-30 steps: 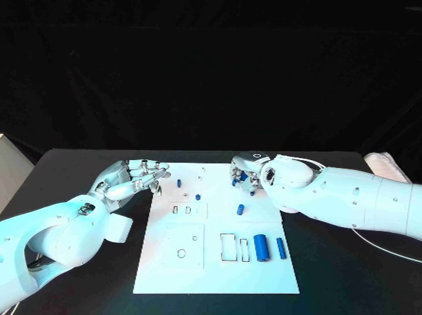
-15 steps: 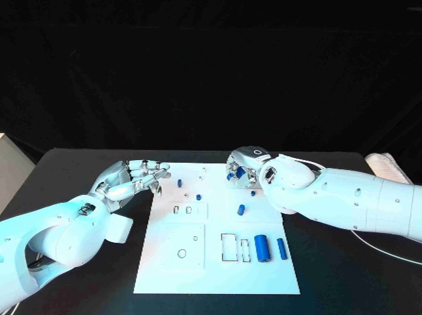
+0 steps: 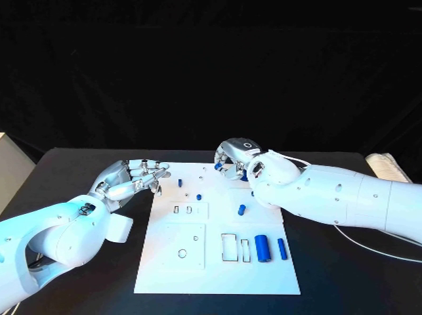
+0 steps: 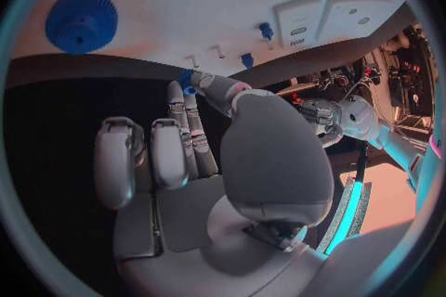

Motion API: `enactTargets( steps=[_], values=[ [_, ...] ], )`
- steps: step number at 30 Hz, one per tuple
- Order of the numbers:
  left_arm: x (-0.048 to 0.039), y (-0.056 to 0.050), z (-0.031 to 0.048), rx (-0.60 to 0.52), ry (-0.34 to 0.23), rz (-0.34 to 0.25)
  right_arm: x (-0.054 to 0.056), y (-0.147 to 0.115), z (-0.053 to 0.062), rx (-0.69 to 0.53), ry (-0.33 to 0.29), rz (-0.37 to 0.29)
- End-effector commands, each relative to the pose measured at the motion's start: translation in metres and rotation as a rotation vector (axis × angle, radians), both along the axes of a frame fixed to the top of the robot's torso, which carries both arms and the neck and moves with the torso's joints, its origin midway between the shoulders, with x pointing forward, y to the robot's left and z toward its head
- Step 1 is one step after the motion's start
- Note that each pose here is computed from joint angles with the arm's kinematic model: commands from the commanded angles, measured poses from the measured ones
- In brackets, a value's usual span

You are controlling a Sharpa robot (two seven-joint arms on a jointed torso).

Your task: Assemble the parts on the task board

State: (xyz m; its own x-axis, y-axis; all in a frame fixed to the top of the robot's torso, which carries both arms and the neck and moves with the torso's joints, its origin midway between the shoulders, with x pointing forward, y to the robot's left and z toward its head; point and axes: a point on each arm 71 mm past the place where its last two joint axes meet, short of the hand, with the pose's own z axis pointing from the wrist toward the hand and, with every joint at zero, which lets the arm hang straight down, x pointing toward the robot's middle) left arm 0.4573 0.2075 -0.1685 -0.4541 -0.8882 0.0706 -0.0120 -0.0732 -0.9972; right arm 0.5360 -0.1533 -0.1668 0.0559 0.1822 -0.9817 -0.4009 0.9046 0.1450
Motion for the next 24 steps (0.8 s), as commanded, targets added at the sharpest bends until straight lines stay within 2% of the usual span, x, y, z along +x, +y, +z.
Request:
enactTargets(
  steps=[1,14,24],
  values=[
    [-0.0002,-0.003,0.0025,-0.011,-0.02,-0.004,0.005,0.003,0.001,0.029,-0.018,-0.009],
    [-0.0013,-0.005,0.0052,-0.016,-0.024,-0.012,0.017,0.017,-0.005,0.058,0.002,-0.017],
    [-0.0003,-0.004,0.0095,-0.017,-0.033,-0.012,0.02,0.023,-0.011,0.055,0.029,-0.011]
  ],
)
